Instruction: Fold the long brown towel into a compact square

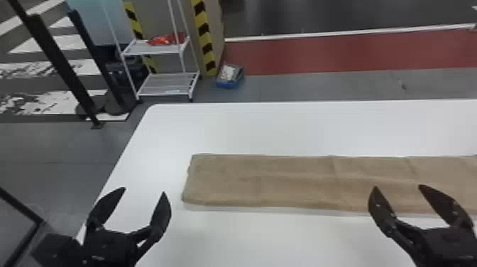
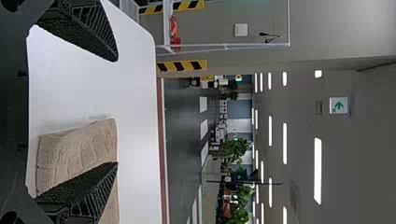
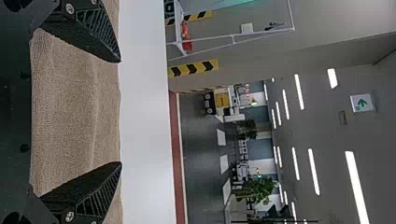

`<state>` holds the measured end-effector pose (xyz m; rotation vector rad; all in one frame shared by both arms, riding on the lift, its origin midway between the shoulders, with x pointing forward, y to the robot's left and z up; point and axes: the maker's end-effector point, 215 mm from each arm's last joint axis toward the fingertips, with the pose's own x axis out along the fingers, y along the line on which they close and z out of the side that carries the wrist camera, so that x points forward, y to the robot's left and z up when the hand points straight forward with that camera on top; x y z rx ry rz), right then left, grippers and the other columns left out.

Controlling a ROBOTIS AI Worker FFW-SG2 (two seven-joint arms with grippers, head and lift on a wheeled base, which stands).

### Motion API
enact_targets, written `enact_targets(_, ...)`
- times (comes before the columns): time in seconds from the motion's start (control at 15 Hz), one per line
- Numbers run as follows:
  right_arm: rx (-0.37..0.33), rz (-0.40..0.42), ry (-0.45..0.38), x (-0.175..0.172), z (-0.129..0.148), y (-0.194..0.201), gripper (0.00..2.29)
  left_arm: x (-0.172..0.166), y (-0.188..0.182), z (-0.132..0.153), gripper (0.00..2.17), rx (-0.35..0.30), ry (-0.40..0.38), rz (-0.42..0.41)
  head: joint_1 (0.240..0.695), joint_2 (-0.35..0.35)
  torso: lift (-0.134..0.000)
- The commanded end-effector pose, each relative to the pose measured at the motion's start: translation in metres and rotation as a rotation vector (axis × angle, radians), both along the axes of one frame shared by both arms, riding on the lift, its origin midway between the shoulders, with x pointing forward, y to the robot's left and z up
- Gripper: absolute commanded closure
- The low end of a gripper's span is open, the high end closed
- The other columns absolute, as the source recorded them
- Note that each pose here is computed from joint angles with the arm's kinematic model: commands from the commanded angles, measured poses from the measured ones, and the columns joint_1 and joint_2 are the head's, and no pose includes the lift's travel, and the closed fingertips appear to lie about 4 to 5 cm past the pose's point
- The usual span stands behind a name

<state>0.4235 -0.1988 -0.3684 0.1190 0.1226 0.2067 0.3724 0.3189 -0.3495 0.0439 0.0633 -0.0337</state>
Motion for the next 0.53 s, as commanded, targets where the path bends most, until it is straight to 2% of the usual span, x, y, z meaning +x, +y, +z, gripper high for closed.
enact_targets(0.0,0.0,0.0,0.003,0.0,-0.002,0.0,0.1,0.0,0.0,-0.001,0.08,-0.002,0.001,0.002,0.695,0.17,-0.123)
enact_targets(0.33,0.0,0.0,0.006,0.0,-0.003,0.0,0.1,0.003,-0.005,0.003,0.09,-0.016,-0.007,-0.003,0.695,0.17,-0.123)
enact_targets(0.47,0.0,0.0,0.009,-0.001,-0.005,0.0,0.1,0.013,-0.008,-0.003,0.09,-0.044,0.03,-0.011,0.695,0.166,-0.123)
